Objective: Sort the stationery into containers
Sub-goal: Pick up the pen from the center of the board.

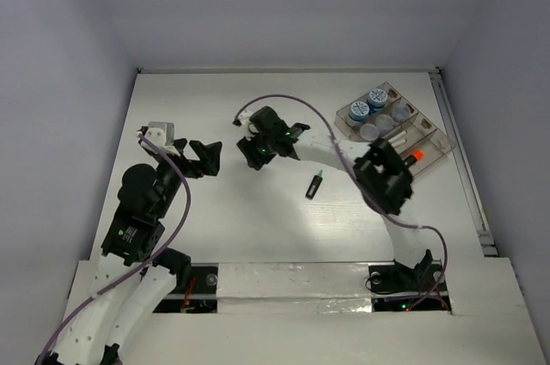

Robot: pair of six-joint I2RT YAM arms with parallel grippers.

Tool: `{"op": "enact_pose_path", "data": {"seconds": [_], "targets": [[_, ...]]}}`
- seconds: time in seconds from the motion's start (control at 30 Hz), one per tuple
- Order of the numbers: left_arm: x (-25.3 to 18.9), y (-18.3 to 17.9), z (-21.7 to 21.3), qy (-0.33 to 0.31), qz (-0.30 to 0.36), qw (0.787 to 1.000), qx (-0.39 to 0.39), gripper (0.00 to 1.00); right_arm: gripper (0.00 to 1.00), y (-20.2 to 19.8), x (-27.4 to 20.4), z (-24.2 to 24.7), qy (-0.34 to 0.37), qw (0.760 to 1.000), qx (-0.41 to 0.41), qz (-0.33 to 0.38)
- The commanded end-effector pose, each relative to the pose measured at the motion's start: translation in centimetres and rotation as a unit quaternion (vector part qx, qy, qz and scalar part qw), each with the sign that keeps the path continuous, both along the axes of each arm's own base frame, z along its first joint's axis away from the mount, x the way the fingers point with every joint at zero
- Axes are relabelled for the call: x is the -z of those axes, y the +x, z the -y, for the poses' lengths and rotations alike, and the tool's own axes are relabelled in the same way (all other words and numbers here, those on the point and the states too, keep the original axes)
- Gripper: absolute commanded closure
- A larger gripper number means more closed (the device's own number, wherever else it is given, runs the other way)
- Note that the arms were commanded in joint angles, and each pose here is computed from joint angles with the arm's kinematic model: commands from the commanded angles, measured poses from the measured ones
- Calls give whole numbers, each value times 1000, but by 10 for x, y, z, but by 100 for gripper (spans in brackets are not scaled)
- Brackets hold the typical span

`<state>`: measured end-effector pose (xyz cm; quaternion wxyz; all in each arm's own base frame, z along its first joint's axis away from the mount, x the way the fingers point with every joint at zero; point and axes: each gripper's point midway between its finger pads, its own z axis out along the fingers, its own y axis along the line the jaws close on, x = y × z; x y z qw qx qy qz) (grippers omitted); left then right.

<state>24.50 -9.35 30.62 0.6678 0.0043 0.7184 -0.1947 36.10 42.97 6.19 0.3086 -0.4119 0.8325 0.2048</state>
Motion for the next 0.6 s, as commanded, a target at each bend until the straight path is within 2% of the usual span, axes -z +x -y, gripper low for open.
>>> {"op": "enact_pose_path", "data": {"seconds": [0.0, 0.03, 0.1, 0.13, 0.17, 0.2, 0.23, 0.37, 0.43, 0.5, 0.57], "targets": [[-5, 2, 26, -11, 9, 998, 67, 1, 47, 14, -100, 41, 92, 980, 155, 88], [-3, 1, 32, -11, 5, 996, 84, 1, 53, 11, -131, 62, 116, 965, 211, 101], [3, 2, 37, -9, -9, 995, 96, 1, 59, -1, -103, 115, 64, 948, 299, 90], [4, 1, 41, -9, -12, 994, 107, 1, 60, -11, -104, 137, 66, 936, 339, 72], [5, 0, 43, -9, -13, 994, 112, 1, 57, -17, -94, 152, 54, 929, 362, 62], [5, 0, 44, -9, -13, 993, 116, 1, 49, -24, -85, 164, 45, 924, 376, 50], [5, -1, 46, -11, -13, 992, 121, 1, 36, -39, -66, 176, 35, 922, 385, 21], [6, -4, 50, -13, -14, 991, 134, 1, 28, -60, -27, 203, -5, 908, 418, -23], [6, -5, 52, -14, -15, 990, 139, 1, 27, -62, -22, 205, -5, 903, 429, -27], [7, -6, 53, -13, -15, 990, 142, 1, 20, -61, -17, 209, -13, 897, 441, -28], [7, -8, 56, -12, -15, 988, 151, 1, 19, -57, -14, 210, -9, 893, 448, -28]]}}
